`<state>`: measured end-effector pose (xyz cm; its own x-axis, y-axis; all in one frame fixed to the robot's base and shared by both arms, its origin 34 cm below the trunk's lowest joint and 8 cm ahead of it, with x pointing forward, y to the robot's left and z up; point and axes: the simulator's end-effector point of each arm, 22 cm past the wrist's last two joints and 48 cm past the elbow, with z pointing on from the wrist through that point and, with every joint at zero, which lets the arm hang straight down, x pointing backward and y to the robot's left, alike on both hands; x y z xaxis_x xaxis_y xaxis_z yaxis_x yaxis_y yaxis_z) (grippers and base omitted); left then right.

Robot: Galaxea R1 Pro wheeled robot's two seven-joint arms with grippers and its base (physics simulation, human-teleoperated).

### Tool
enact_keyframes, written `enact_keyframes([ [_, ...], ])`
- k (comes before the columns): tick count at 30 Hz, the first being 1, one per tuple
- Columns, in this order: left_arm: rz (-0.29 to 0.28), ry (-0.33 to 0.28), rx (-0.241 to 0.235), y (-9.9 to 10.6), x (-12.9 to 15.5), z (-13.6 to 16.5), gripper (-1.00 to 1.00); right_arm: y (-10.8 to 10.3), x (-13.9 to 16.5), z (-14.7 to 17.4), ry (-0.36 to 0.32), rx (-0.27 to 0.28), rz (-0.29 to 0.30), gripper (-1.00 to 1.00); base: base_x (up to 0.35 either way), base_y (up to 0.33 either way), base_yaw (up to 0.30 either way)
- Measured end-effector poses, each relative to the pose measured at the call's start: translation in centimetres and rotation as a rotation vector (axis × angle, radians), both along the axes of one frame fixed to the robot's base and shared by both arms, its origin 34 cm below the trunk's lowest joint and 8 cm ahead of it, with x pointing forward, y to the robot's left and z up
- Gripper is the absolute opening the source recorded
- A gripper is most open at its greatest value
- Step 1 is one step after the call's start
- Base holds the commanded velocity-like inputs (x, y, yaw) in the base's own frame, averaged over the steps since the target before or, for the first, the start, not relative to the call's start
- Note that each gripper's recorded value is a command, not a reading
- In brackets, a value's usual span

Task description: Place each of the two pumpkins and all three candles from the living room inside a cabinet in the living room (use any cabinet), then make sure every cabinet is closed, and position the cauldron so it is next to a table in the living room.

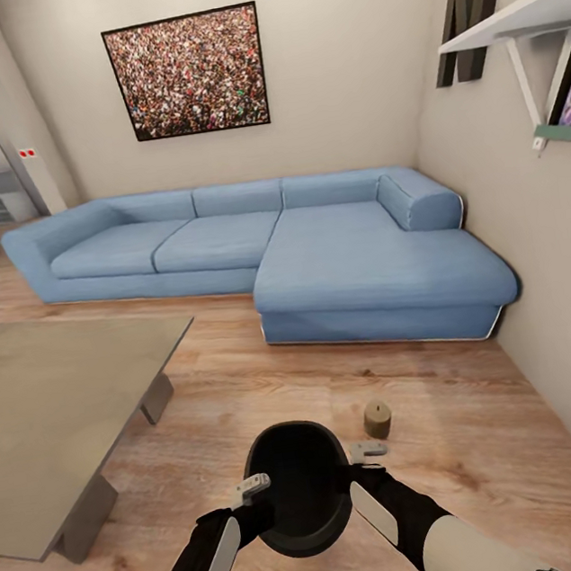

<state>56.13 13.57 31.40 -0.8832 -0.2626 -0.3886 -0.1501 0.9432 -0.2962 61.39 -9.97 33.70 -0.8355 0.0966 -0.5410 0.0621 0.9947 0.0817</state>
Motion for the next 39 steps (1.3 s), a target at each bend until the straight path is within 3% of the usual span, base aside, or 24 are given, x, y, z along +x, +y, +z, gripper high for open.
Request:
enact_keyframes([
  [27, 0.0, 0.0, 0.0, -0.01, 0.0, 0.0, -1.0, -0.01, -0.01, 0.0, 0.0, -0.001, -0.001, -1.0, 0.009, -0.051, 0.291],
  [39, 0.001, 0.0, -0.001, 0.0, -0.01, 0.0, -1.0, 0.01, 0.0, 0.02, 0.0, -0.001, 0.0, -1.0, 0.0, 0.0, 0.035],
])
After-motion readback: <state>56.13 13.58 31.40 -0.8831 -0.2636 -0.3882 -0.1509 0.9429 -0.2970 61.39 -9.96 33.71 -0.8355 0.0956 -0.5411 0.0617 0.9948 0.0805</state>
